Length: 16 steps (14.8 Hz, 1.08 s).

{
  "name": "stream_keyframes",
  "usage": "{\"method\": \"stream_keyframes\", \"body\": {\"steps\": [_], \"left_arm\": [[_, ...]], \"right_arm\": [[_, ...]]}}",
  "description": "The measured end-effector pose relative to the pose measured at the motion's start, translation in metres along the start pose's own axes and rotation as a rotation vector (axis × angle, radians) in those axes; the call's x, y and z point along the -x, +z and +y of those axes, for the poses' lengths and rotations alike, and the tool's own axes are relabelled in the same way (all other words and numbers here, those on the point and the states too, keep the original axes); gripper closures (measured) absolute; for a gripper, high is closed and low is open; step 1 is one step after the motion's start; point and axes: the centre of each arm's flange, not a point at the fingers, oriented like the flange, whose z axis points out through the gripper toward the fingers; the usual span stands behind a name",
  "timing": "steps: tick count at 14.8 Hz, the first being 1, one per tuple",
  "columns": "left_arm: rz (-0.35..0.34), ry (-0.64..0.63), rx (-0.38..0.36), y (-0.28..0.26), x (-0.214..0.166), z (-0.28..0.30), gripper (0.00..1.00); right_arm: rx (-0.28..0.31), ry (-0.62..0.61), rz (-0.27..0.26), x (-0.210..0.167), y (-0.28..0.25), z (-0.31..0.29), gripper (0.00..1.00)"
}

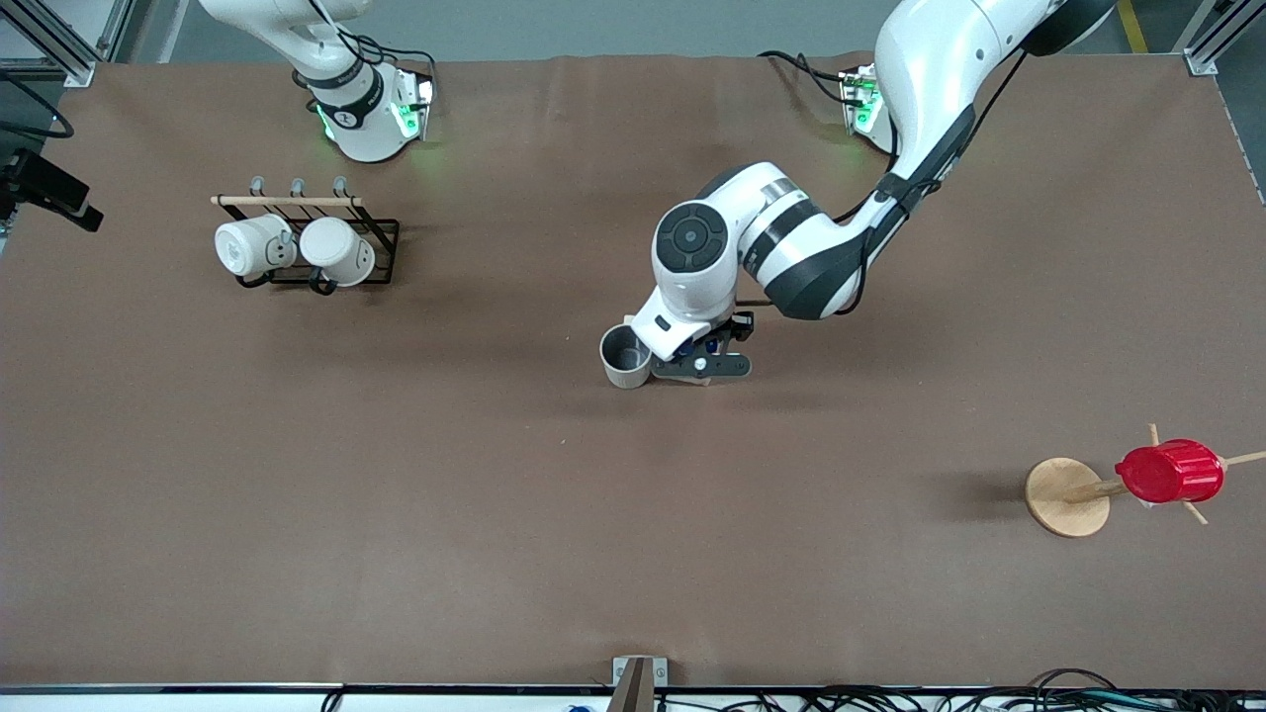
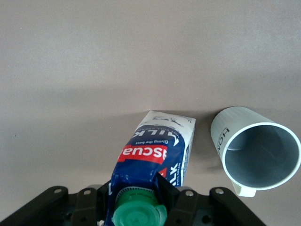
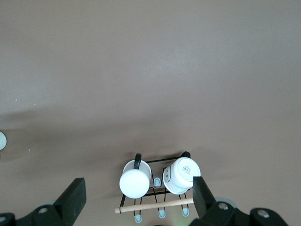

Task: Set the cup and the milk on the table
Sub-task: 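Lower the milk carton beside the mug and open the left gripper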

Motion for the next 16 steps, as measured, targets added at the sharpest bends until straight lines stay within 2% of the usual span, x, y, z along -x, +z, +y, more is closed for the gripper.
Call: {"method": "stream_keyframes", "body": {"steps": [3,5,8,11,14,16], "left_arm": [[0.002,-0.001,-0.003,0.001,0.002,0.003,0.74],[0.007,-0.004,-0.009,0.002,0.0,0.001,0.56],[0.014,-0.012,-0.014,0.001,-0.005,-0.003,0.25],[0.045,-0.023,0.007,-0.019,-0.01,-0.005,0.0],[0.08,-0.082,0.079,-0.077,-0.009,-0.02,0.0],[0.094,-0.135,0.108,-0.117,-0.011,-0.051,0.0]], "right_arm": [[0.004,-0.013,0.011,-0.002,-0.002,-0.004,0.0],[0.006,-0.02,0.015,-0.006,-0.002,-0.008,0.0],[0.007,-0.02,0.021,-0.019,-0.002,-0.008,0.0],[0.008,-0.024,0.022,-0.023,-0.002,-0.009,0.0],[0.008,-0.029,0.025,-0.022,-0.004,-0.011,0.0],[0.008,-0.03,0.026,-0.022,-0.005,-0.012,0.0]]}}
